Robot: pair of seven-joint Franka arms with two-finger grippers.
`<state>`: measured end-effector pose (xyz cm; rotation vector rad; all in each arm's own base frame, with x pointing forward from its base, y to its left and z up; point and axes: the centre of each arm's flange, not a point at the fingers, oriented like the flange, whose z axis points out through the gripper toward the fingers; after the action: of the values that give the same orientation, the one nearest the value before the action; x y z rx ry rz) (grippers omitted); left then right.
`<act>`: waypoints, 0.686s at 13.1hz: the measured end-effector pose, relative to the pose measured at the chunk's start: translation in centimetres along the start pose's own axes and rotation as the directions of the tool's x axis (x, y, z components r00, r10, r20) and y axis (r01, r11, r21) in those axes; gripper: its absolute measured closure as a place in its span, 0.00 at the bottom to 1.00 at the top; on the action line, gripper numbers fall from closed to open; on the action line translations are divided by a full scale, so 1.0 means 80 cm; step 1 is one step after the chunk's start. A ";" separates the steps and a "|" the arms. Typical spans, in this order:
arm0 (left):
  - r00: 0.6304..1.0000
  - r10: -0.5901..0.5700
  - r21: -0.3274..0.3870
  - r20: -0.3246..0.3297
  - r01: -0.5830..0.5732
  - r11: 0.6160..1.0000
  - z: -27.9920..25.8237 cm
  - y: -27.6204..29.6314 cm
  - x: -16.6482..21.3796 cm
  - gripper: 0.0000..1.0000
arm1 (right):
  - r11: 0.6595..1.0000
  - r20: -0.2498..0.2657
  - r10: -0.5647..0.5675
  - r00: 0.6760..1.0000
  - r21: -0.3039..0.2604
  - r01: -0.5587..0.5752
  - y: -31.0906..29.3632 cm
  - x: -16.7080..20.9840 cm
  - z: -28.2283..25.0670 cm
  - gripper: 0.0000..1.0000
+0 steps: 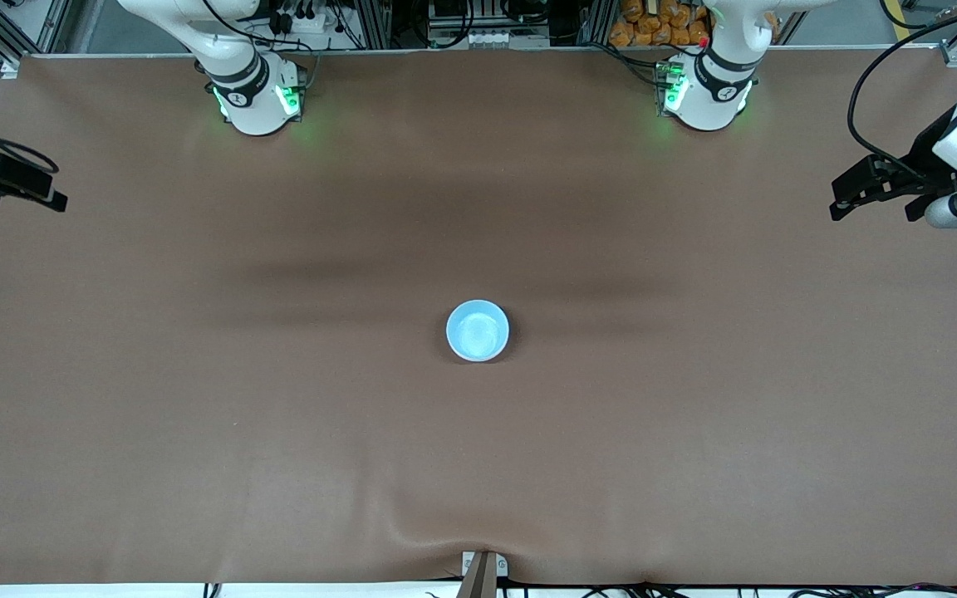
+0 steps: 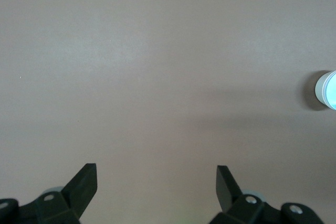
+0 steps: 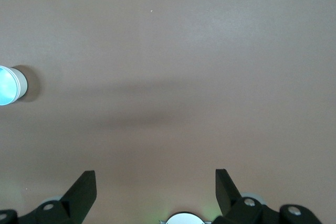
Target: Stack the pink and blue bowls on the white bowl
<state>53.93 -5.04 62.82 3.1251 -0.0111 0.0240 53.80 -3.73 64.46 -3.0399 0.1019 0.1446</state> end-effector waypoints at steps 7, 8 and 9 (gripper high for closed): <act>1.000 -0.005 0.000 0.010 0.005 1.000 0.006 -0.003 0.003 0.00 | 0.998 -0.002 0.036 0.999 -0.049 -0.036 -0.006 0.000 0.001 0.00; 1.000 -0.005 0.000 0.011 0.005 1.000 0.007 -0.003 0.003 0.00 | 0.997 -0.001 0.037 0.999 -0.062 -0.037 -0.005 0.000 0.001 0.00; 1.000 -0.005 0.000 0.011 0.005 1.000 0.007 -0.003 0.003 0.00 | 0.997 0.000 0.036 0.999 -0.070 -0.036 -0.005 0.000 0.002 0.00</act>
<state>54.22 -4.80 62.30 3.1251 -0.0042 0.0075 53.79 -3.32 64.35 -3.1088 0.1546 0.1555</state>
